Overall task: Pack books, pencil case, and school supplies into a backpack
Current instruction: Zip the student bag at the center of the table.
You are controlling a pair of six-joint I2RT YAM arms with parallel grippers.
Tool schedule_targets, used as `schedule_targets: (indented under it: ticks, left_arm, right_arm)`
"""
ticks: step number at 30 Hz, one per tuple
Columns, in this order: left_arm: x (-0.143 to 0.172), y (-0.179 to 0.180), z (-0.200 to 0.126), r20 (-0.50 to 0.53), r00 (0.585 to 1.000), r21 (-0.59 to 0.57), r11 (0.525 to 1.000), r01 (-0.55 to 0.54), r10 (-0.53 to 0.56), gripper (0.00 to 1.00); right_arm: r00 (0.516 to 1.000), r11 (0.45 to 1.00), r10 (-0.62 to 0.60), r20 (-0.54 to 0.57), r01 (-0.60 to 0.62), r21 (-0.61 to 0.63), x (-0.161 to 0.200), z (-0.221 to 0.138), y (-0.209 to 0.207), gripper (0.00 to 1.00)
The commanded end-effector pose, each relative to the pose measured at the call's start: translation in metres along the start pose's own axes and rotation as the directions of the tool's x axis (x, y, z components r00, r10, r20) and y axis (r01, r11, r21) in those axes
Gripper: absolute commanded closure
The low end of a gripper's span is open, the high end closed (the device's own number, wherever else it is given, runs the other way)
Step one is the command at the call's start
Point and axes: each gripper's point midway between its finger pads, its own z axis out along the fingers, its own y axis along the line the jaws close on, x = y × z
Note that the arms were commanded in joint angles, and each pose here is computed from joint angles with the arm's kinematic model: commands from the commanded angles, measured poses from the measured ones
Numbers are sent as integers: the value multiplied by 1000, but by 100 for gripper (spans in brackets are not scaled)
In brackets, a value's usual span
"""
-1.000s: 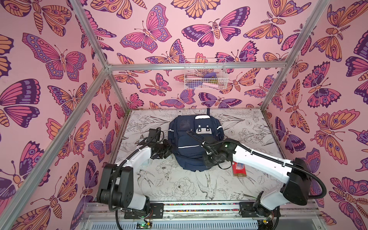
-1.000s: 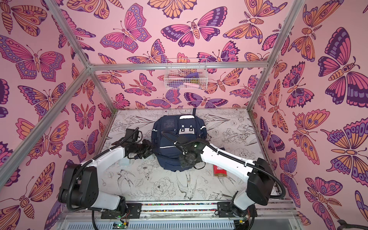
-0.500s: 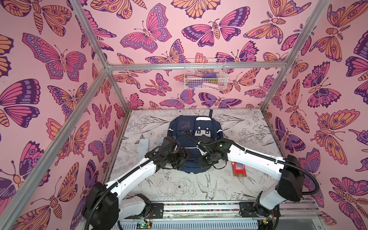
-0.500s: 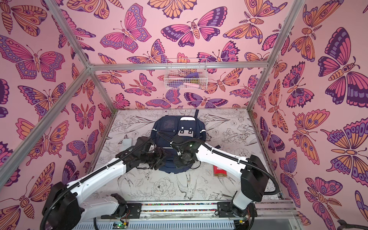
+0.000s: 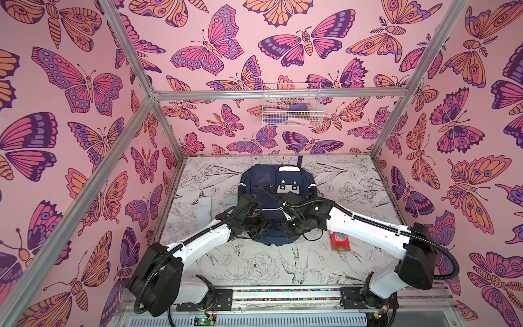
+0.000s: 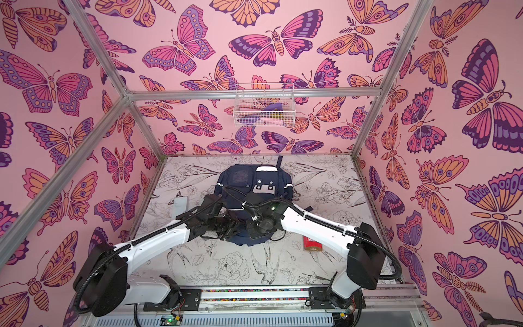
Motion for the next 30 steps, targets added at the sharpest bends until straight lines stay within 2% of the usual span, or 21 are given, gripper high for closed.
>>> schedule_targets:
  ticks: [1, 5, 6, 8, 12, 13, 15, 18, 20, 24, 28, 30]
  left_arm:
    - [1, 4, 6, -13, 997, 4, 997, 71, -71, 71]
    - [-2, 2, 6, -12, 998, 16, 997, 69, -69, 85]
    - [-2, 2, 5, -13, 997, 18, 997, 73, -73, 84]
    - [0, -3, 2, -19, 998, 32, 997, 65, -64, 73]
    - [8, -5, -9, -5, 998, 46, 997, 68, -68, 41]
    - [10, 0, -7, -7, 997, 34, 996, 83, -82, 36]
    - [22, -1, -13, -21, 996, 50, 994, 92, -91, 28]
    - [36, 0, -7, -43, 994, 32, 994, 102, -101, 24]
    - [38, -3, -5, -40, 995, 29, 995, 97, -96, 25]
    - [30, 0, 6, -11, 994, 6, 994, 111, -111, 32]
    - [23, 0, 14, -13, 991, 11, 991, 134, -133, 49]
    - [21, 0, 16, -10, 991, 14, 991, 136, -136, 62]
  right_arm:
    - [997, 996, -28, 67, 33, -82, -6, -23, 20, 100]
    - [997, 997, -23, 69, 28, -70, -3, -24, 15, 100]
    - [997, 998, -18, 71, 23, -63, -3, -23, 13, 100]
    - [997, 999, -12, 72, 16, -50, -2, -22, 10, 100]
    - [997, 999, -7, 80, 10, -47, -4, -22, 9, 100]
    - [997, 999, -7, 83, 11, -47, -4, -22, 10, 100]
    - [996, 999, -6, 90, 10, -49, -6, -23, 10, 100]
    - [996, 998, -3, 93, 9, -58, -7, -23, 12, 100]
    - [996, 998, -3, 94, 9, -61, -7, -22, 13, 100]
    - [994, 997, -13, 105, 20, -69, -6, -26, 16, 100]
    - [994, 998, -22, 104, 28, -60, -2, -30, 14, 100]
    - [995, 999, -27, 99, 31, -43, 1, -30, 10, 100]
